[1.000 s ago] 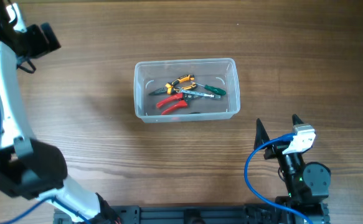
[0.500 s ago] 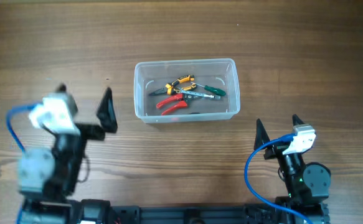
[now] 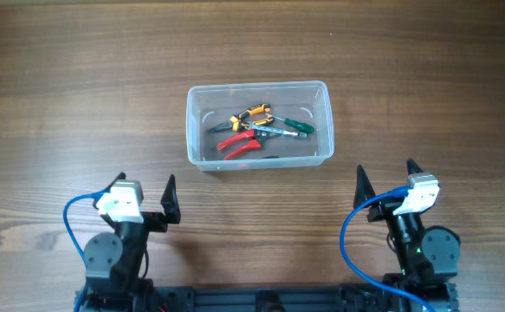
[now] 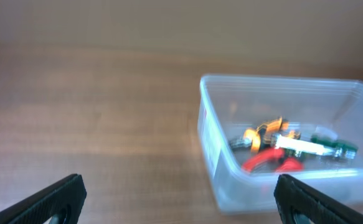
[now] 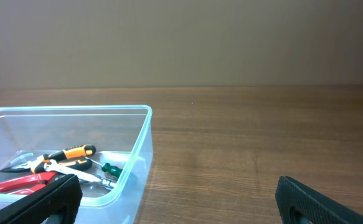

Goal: Pack container

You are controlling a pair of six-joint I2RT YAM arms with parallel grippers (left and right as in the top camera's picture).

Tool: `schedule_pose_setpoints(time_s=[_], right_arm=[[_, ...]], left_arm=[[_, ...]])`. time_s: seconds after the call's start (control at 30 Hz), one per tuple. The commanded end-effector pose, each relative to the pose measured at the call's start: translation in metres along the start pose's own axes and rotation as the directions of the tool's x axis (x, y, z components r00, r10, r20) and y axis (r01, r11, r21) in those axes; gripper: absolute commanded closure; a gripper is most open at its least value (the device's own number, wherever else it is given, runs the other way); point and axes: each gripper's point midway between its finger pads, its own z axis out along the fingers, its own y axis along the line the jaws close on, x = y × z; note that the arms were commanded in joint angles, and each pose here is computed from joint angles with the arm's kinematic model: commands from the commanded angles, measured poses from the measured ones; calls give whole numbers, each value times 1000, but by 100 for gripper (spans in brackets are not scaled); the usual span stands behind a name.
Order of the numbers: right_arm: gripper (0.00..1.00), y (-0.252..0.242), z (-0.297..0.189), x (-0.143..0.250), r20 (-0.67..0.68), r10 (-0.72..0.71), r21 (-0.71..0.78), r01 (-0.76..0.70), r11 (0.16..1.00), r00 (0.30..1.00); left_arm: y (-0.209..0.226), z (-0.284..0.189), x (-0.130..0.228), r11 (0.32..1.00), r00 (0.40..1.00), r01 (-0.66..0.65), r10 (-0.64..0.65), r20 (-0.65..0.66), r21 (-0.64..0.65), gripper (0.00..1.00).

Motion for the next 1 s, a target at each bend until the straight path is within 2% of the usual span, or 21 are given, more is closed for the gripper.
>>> schedule_pose_setpoints(time_s=[0.0,0.1,0.97], right_arm=[[0,0,-1,-3,13,16,-2,-16,1000,1000],[0,0,0,-2,7,17,-1,-17,1000,1000],[0,0,1,1,-5,19,-1,-19,1000,1000]], left_arm=[[3,0,19,1000,998,-10,9,-63,-13,0],[6,-2,42,1000,987,-8,4,-161,-24,0],[6,-2,42,1000,987,-8,4,-161,-24,0]])
